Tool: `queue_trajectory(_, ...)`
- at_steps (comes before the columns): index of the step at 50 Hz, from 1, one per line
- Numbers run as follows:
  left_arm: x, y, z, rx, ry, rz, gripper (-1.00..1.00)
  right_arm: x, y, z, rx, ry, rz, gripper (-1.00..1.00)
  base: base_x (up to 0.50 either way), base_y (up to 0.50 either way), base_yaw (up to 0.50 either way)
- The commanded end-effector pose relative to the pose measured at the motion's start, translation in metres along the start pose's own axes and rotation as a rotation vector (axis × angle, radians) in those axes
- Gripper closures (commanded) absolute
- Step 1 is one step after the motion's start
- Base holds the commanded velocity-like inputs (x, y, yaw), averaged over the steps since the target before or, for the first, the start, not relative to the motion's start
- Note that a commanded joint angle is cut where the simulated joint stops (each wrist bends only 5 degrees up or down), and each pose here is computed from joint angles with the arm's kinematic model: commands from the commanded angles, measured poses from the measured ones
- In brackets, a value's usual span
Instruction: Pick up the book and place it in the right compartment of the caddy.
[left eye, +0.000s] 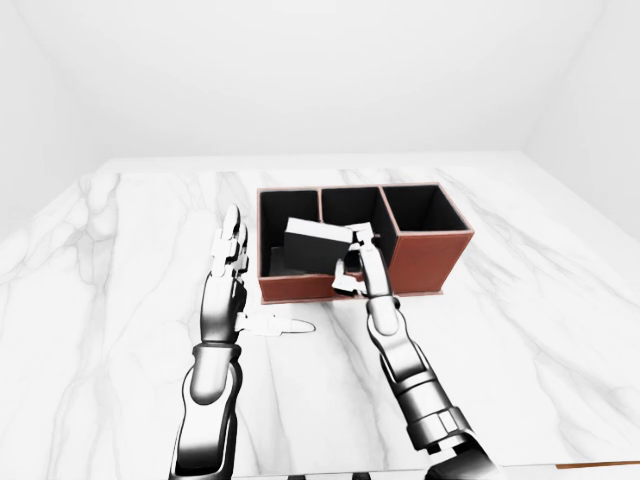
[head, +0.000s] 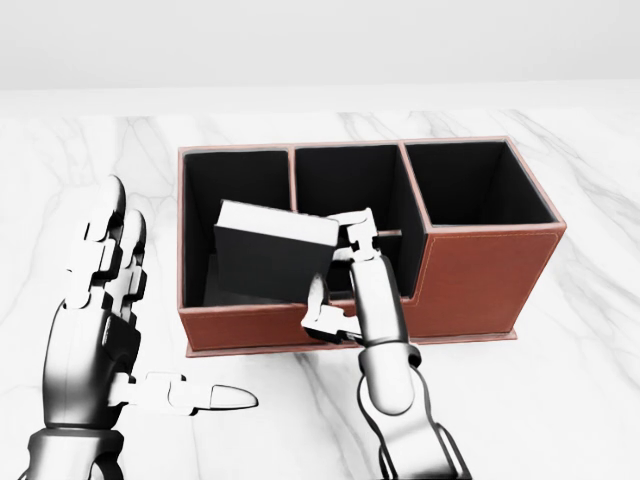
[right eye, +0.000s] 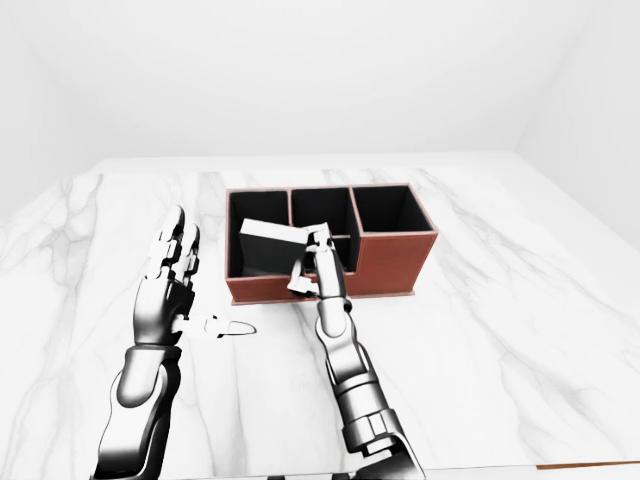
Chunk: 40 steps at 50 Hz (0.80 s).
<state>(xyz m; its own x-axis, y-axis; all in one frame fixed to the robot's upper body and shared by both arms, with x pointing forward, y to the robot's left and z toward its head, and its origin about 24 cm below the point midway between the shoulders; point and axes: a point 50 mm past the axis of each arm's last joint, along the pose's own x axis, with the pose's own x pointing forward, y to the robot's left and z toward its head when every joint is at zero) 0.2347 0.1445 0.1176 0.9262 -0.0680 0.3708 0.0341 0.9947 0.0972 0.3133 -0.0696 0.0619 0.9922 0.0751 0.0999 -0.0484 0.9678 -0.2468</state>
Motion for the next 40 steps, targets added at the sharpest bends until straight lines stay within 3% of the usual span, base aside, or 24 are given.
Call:
queue_trajectory(1, 0.000, 0.001, -0.003, -0.004, 0.014, -0.005, -1.00, 0.017, -0.027, 0.055, 0.112, -0.208, -0.059, 1.00, 0.00, 0.00, 0.00)
queue_trajectory(19, 0.000, 0.000, -0.004, -0.002, 0.017, -0.006, -1.00, 0.040, -0.073, 0.129, 0.087, -0.475, -0.122, 1.00, 0.00, 0.00, 0.00)
queue_trajectory(21, 0.000, 0.000, -0.005, -0.002, 0.020, -0.006, -1.00, 0.044, -0.075, 0.121, 0.072, -0.438, -0.127, 1.00, 0.00, 0.00, 0.00)
queue_trajectory(36, 0.000, 0.000, -0.003, 0.000, 0.014, -0.005, -1.00, 0.051, -0.126, 0.138, 0.028, -0.483, -0.216, 1.00, 0.00, 0.00, 0.00)
queue_trajectory(37, 0.000, 0.000, -0.003, 0.001, 0.013, -0.005, -1.00, 0.054, -0.130, 0.119, 0.021, -0.408, -0.231, 1.00, 0.00, 0.00, 0.00)
queue_trajectory(40, 0.000, 0.000, -0.002, 0.002, 0.009, -0.005, -1.00, 0.053, -0.143, 0.132, 0.014, -0.455, -0.249, 1.00, 0.00, 0.00, 0.00)
